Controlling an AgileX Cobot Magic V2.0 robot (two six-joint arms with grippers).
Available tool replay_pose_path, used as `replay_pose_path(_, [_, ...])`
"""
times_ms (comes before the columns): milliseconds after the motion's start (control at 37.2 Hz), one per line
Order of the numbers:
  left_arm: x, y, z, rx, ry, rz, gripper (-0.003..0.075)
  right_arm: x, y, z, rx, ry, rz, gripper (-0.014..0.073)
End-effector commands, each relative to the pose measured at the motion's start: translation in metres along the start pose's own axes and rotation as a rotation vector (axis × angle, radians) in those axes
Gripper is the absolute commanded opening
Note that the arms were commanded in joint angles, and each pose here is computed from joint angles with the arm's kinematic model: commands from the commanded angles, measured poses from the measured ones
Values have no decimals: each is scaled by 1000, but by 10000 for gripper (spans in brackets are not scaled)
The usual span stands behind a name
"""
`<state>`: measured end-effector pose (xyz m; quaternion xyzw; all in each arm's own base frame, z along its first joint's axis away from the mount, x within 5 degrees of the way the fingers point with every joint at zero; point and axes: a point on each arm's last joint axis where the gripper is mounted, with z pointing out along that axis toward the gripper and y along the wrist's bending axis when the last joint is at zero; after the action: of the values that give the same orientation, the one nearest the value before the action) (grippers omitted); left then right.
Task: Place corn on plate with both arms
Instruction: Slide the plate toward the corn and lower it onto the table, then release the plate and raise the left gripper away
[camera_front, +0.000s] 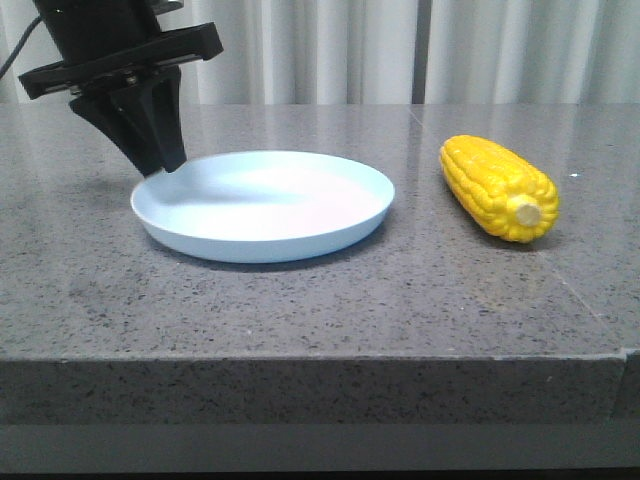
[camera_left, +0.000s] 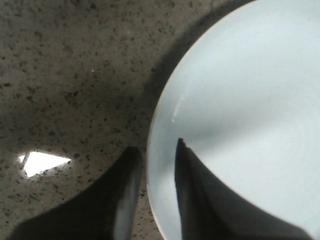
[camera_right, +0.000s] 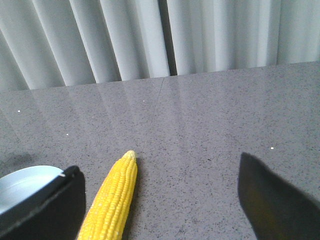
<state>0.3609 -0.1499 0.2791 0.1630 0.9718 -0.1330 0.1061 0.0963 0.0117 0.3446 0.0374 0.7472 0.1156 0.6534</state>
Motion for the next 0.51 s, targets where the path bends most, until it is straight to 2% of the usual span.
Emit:
replay_pose_path(0, [-6, -10, -36, 6, -127, 22, 338, -18, 2, -1, 1, -106, -2, 643])
replay_pose_path(81, [-6, -12, -52, -13, -160, 41, 372, -18, 2, -1, 1, -106, -2, 643])
replay_pose_path(295, [6, -17, -110, -95, -313, 90, 356, -18, 2, -1, 1, -106, -2, 643])
replay_pose_path(349, [10, -14, -122, -137, -344, 97, 316, -18, 2, -1, 1, -106, -2, 643])
replay_pose_path(483, [23, -6, -144, -207, -378, 71, 148, -18, 2, -1, 1, -106, -2, 643])
